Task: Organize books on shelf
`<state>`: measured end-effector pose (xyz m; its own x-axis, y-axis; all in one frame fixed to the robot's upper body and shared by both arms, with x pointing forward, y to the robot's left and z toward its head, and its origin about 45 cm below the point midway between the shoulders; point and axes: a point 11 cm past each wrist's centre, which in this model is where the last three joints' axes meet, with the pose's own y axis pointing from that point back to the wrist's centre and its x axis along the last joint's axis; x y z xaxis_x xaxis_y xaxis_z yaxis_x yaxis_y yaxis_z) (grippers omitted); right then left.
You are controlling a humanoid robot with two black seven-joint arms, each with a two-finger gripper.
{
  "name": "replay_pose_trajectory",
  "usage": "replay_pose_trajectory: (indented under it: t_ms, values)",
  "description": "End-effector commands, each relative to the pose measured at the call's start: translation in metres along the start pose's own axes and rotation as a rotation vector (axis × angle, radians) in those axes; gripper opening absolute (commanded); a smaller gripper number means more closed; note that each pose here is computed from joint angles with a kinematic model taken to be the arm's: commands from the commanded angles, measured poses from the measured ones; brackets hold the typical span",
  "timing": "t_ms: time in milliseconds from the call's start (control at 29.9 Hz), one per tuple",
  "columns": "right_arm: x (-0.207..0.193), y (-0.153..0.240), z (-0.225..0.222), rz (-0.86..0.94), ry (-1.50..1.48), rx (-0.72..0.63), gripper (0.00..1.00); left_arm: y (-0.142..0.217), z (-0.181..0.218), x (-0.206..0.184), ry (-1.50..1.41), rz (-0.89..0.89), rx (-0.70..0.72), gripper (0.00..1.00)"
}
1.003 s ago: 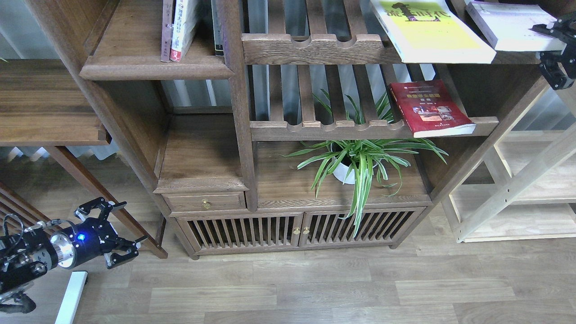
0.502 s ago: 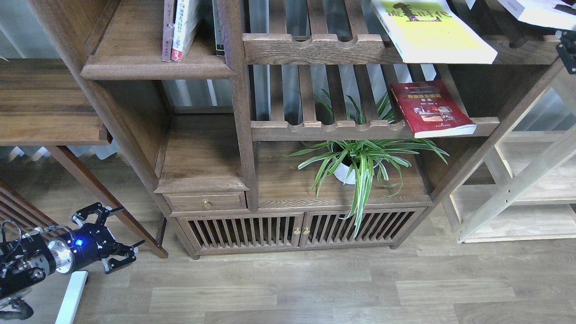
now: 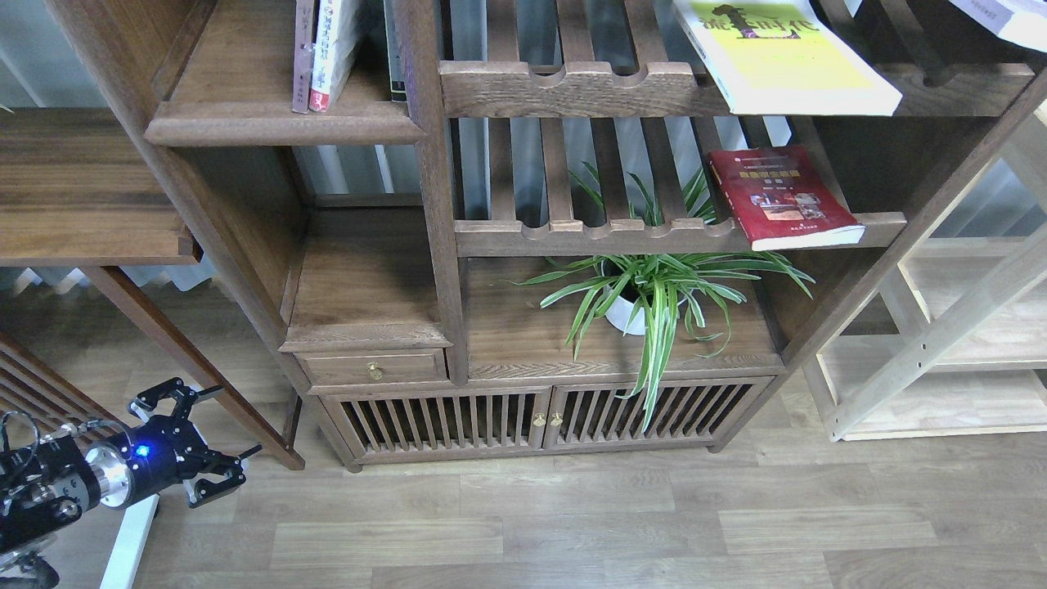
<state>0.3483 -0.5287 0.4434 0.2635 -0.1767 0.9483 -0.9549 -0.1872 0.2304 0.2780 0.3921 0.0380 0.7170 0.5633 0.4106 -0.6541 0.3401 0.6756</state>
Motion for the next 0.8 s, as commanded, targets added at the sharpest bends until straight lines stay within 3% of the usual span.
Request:
replay_pose_trajectory:
  t_ms: [0, 334, 769]
  values:
    - [0.002, 0.010, -0.002, -0.023, -0.038, 0.006, 0.02, 0.000, -0.001, -0.001, 0.001, -0.001, 0.002, 1.00]
    - [0.015, 0.031, -0.009, -0.044, -0.172, 0.038, 0.02, 0.000, -0.003, -0.004, 0.003, -0.003, 0.005, 1.00]
    - [0.048, 0.089, -0.004, -0.022, -0.339, 0.040, 0.02, 0.002, -0.009, -0.010, 0.005, -0.001, 0.016, 1.00]
